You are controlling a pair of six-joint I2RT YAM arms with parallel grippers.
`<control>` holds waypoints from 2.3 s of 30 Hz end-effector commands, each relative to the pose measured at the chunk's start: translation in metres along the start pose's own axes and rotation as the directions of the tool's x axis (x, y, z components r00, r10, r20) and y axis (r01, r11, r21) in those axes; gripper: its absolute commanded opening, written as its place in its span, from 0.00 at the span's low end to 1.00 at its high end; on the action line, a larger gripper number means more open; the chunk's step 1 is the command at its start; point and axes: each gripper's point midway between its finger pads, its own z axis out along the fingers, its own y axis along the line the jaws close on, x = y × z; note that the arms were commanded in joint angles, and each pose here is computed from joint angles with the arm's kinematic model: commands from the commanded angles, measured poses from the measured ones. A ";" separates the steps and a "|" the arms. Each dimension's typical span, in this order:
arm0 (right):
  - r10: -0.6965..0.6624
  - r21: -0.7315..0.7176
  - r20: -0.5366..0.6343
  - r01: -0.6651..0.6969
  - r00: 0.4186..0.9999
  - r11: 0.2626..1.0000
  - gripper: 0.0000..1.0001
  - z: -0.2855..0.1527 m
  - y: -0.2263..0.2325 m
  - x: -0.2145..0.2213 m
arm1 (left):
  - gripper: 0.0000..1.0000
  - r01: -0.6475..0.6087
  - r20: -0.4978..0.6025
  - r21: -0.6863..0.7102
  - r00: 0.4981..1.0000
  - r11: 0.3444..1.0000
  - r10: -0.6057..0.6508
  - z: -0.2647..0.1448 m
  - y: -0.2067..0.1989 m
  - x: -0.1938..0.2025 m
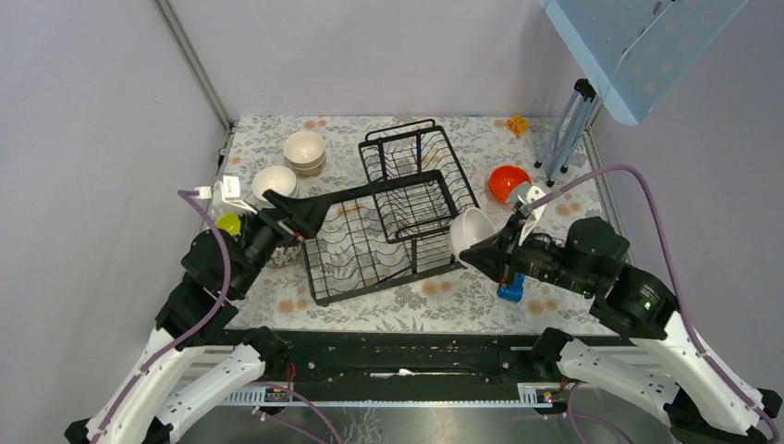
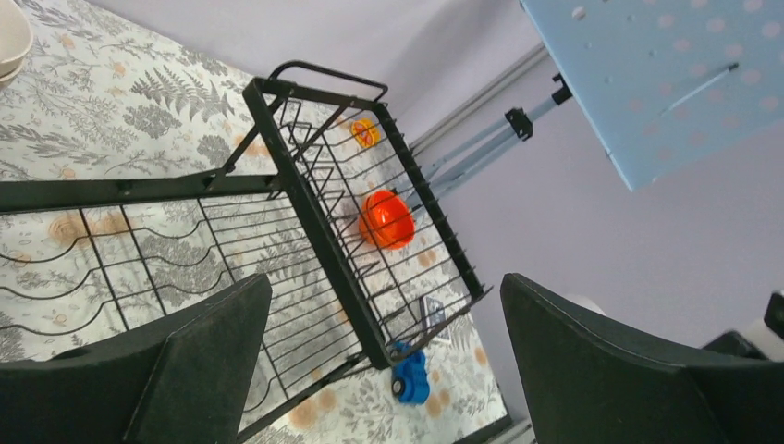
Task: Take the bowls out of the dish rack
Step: Place the bowl at the center of the board.
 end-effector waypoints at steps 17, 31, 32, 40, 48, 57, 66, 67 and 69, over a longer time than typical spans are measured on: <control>-0.331 -0.123 -0.158 0.314 0.930 0.941 0.00 0.072 0.097 0.034 | 0.99 -0.034 -0.026 0.051 0.999 0.998 0.035 -0.052 0.038 0.032; -0.608 -0.046 -0.414 0.651 0.678 0.758 0.00 0.068 0.078 0.197 | 0.99 -0.094 -0.169 0.283 0.975 0.955 0.146 -0.073 0.026 0.080; -0.607 -0.046 -0.427 0.654 0.671 0.755 0.00 0.067 0.075 0.205 | 0.99 -0.090 -0.252 0.244 0.956 0.966 0.153 -0.069 0.037 0.097; -0.605 -0.045 -0.492 0.675 0.626 0.736 0.00 0.067 0.057 0.250 | 0.95 -0.024 -0.486 0.166 0.868 0.986 0.103 -0.056 0.056 0.152; -0.576 -0.112 -0.505 0.613 0.643 0.782 0.00 0.068 0.068 0.274 | 0.89 -0.027 -0.589 0.123 0.802 0.992 0.095 -0.060 0.063 0.192; -0.514 -0.141 -0.509 0.522 0.691 0.841 0.00 0.072 0.083 0.291 | 0.87 -0.092 -0.652 0.125 0.743 0.988 0.152 -0.072 0.062 0.252; -0.550 -0.177 -0.485 0.539 0.680 0.823 0.00 0.079 0.095 0.284 | 0.83 -0.245 -0.690 0.130 0.673 0.961 0.265 -0.076 0.055 0.286; -0.552 -0.181 -0.484 0.540 0.679 0.822 0.00 0.079 0.096 0.284 | 0.82 -0.247 -0.694 0.130 0.669 0.960 0.266 -0.076 0.055 0.288; -0.556 -0.188 -0.483 0.540 0.677 0.820 0.00 0.079 0.097 0.284 | 0.80 -0.250 -0.698 0.135 0.663 0.959 0.271 -0.076 0.054 0.290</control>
